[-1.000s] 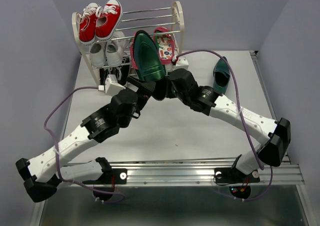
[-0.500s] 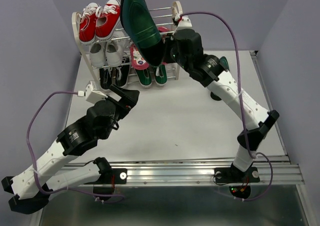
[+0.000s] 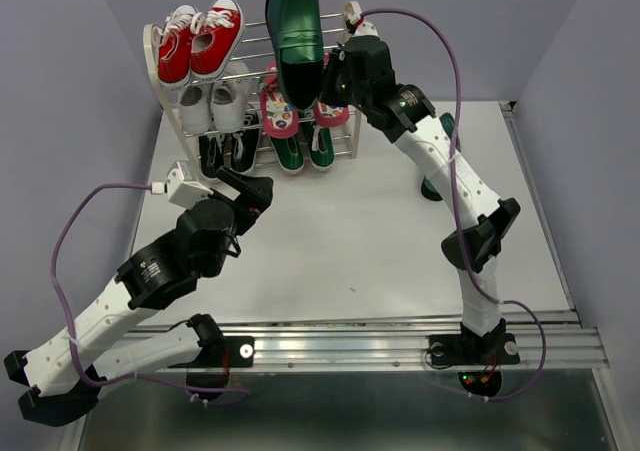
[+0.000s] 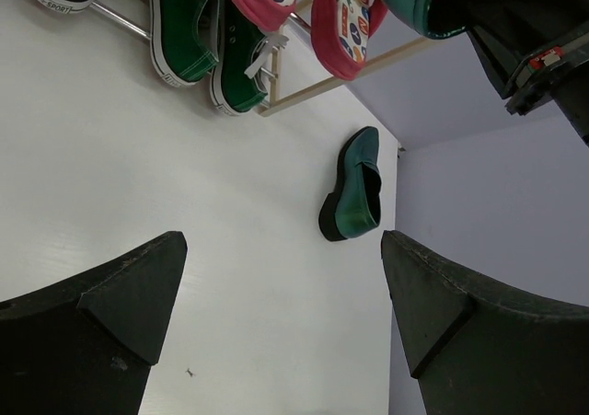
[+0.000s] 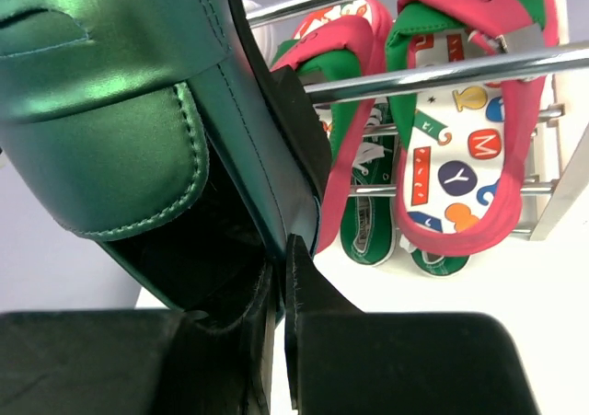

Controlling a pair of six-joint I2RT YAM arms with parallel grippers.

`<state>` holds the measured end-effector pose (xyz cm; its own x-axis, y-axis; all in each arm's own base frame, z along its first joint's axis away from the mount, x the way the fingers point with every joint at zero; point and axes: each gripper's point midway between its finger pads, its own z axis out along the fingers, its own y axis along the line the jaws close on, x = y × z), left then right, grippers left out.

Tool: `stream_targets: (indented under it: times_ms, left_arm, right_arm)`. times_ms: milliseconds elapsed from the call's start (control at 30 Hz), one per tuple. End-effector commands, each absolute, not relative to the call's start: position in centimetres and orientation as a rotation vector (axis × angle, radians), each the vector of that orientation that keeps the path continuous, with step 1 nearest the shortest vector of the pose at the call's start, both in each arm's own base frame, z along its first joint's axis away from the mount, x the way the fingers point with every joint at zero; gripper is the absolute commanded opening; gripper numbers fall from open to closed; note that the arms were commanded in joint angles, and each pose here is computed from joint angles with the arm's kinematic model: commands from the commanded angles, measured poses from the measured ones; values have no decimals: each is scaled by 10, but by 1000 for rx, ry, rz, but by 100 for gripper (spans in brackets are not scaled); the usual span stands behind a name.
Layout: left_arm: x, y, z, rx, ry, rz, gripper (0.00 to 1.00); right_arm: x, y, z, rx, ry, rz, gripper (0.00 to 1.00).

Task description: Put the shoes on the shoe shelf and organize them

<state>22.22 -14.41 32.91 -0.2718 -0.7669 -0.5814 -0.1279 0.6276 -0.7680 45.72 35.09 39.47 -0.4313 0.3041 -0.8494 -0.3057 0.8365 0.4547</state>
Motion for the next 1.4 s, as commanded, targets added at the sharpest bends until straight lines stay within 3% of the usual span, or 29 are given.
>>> stream_targets:
  times_ms: [0, 567, 867, 1000, 1267, 1367]
  left_arm:
    - [227, -136, 341, -755, 1701, -715, 99]
    - [232, -144, 335, -747, 1705, -712, 99]
    - [231, -144, 332, -753, 1700, -728, 99]
    - [230, -143, 331, -754, 1697, -737, 99]
    - [229, -139, 331, -763, 1691, -731, 99]
    - [227, -136, 329, -768, 1695, -720, 99]
  right_arm:
    - [443, 354, 475, 24, 1689, 852, 1]
    - [461, 338, 519, 128, 1517, 897, 6]
    - [459, 341, 528, 80, 1480, 903, 28]
    - [454, 338, 537, 86, 1458, 922, 45]
    - [464, 355, 527, 91, 1445, 985, 44]
    - [469, 365, 519, 71, 1451, 1010, 48]
